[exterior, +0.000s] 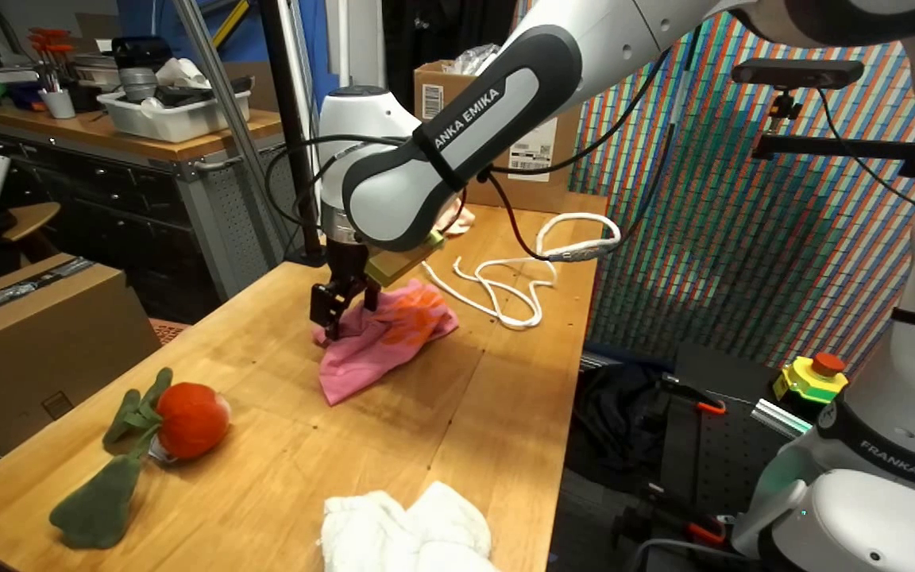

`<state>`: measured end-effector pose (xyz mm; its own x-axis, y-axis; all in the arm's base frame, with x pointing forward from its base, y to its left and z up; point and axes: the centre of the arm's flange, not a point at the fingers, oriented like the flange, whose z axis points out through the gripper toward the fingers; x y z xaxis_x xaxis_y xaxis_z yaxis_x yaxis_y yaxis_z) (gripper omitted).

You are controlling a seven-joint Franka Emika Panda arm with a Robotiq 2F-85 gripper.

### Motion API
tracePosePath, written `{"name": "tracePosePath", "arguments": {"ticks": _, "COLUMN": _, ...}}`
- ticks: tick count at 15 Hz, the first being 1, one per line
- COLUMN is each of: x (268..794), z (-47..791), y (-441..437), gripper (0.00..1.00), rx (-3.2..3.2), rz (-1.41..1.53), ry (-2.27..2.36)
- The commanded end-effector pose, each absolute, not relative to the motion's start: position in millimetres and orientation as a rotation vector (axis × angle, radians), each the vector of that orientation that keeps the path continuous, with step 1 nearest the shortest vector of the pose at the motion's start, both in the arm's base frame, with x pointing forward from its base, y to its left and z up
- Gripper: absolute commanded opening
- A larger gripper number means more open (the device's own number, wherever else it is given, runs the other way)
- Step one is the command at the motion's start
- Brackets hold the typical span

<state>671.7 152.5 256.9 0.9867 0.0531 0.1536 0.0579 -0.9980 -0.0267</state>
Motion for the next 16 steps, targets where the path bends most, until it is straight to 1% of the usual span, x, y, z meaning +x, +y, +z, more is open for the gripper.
{"name": "tracePosePath", "arguments": {"ticks": 1, "x": 693.8, "z": 261.5, "y": 166.5, "gripper": 1.0, "rx": -3.094, "rz": -0.334, "ry": -0.055}}
{"name": "tracePosePath", "arguments": {"ticks": 6, "x": 714.4, "z": 278.3, "y": 179.5, "gripper": 1.0, "rx": -3.064, "rz": -0.429, "ry": 0.017}}
{"name": "tracePosePath", "arguments": {"ticks": 9, "x": 704.7, "z": 299.8, "y": 185.0, "gripper": 1.0, "rx": -3.066, "rz": -0.444, "ry": 0.031}}
{"name": "tracePosePath", "arguments": {"ticks": 12, "x": 672.9, "z": 324.4, "y": 187.2, "gripper": 1.0, "rx": -3.089, "rz": -0.388, "ry": 0.011}}
{"name": "tracePosePath", "arguments": {"ticks": 16, "x": 603.7, "z": 356.2, "y": 177.1, "gripper": 1.0, "rx": -3.145, "rz": -0.094, "ry": -0.052}}
